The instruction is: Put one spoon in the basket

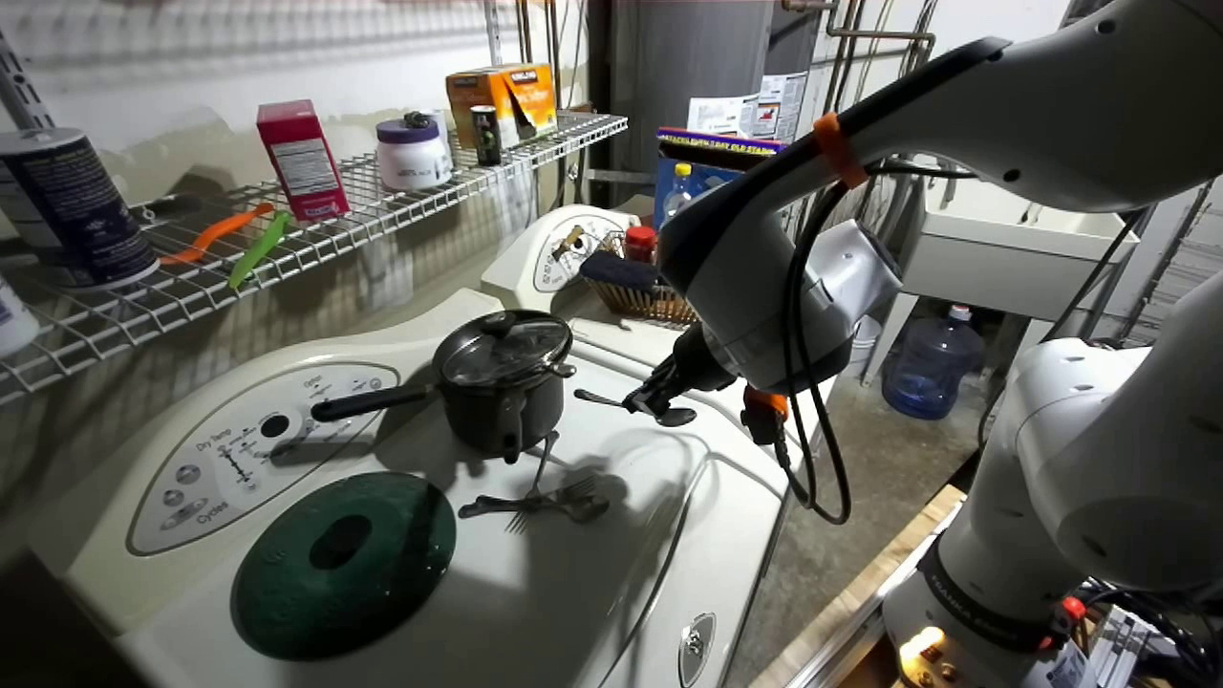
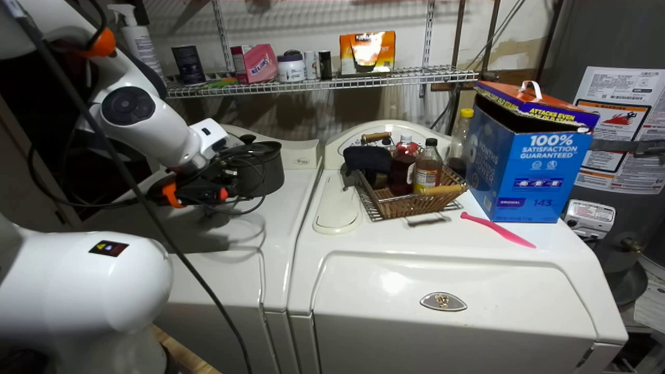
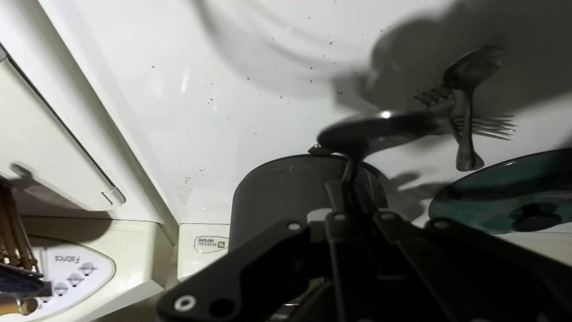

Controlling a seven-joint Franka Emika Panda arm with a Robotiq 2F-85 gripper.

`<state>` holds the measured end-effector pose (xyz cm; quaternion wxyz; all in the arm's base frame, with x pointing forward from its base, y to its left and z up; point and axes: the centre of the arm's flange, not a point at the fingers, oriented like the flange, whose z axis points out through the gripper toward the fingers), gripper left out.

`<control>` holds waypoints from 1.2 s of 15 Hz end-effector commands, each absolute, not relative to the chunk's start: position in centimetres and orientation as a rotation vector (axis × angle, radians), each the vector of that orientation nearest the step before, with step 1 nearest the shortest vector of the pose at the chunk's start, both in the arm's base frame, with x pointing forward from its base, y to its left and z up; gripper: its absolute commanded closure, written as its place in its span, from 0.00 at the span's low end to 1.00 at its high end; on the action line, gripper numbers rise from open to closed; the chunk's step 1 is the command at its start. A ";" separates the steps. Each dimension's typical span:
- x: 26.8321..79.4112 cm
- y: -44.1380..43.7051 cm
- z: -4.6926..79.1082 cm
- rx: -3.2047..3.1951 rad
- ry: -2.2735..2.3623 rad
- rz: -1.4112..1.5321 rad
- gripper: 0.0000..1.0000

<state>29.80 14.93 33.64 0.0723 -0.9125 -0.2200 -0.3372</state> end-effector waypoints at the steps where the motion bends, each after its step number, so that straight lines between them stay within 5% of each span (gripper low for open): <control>1: 30.5 14.5 34.0 -2.756 -0.626 -1.028 0.98; 18: 43.6 2.1 45.1 -2.860 -0.086 -1.471 0.98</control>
